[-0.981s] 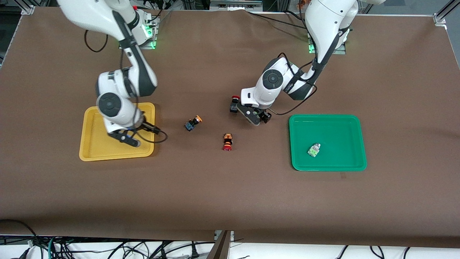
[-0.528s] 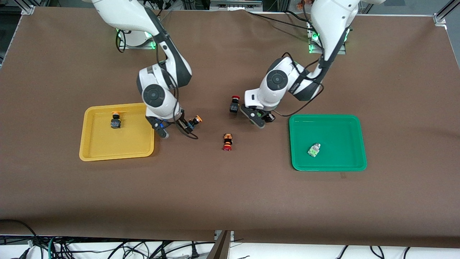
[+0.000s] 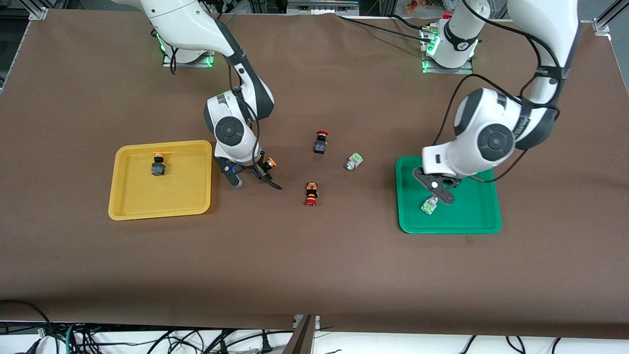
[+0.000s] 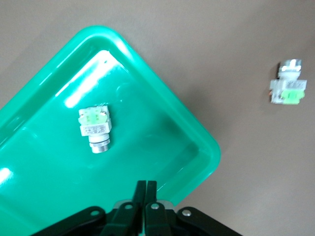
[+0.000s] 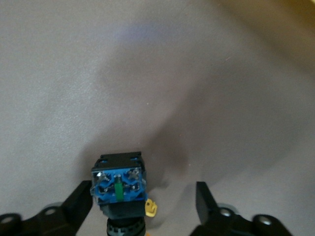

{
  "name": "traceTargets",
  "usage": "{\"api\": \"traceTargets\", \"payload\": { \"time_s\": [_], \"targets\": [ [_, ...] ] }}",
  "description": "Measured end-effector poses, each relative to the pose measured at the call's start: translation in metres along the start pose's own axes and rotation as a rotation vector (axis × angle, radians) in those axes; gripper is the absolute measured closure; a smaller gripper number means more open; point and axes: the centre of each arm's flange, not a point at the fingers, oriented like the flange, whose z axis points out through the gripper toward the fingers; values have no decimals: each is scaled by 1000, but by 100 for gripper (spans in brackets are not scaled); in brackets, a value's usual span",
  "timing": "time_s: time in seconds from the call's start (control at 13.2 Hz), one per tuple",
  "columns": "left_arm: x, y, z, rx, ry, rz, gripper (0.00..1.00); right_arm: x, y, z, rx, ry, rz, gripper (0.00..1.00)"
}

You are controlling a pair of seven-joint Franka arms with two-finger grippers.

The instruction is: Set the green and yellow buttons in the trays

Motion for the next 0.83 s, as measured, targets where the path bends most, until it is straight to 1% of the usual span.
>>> {"api": "traceTargets", "payload": {
  "time_s": [0.08, 0.15, 0.23, 0.3, 0.38, 0.45, 0.53, 0.68, 0.83],
  "targets": [
    [17, 25, 8, 0, 21, 20, 79, -1, 0, 0, 3, 1, 3, 27],
    [38, 60, 19, 3, 46, 32, 70, 0, -1, 0, 5, 2, 5, 39],
    [55, 96, 32, 7, 72, 48, 59, 2, -1, -2, 8, 4, 7, 48],
    [68, 127, 49, 9, 90, 56, 51, 5, -3, -3, 12, 7, 9, 56],
    [76, 148, 64, 6, 98, 49, 40, 11, -3, -6, 16, 12, 8, 56],
    [80, 159, 79, 3, 99, 41, 31, 22, -3, -11, 11, 21, -8, 56],
    [82, 163, 91, 6, 99, 45, 20, 39, -2, -20, -10, 27, -38, 56],
    [81, 173, 115, 21, 95, 23, 1, 91, 9, -49, -86, 26, -104, 57],
    [79, 194, 139, 42, 89, -4, 0, 148, 31, -78, -141, 13, -180, 57]
  ]
}}
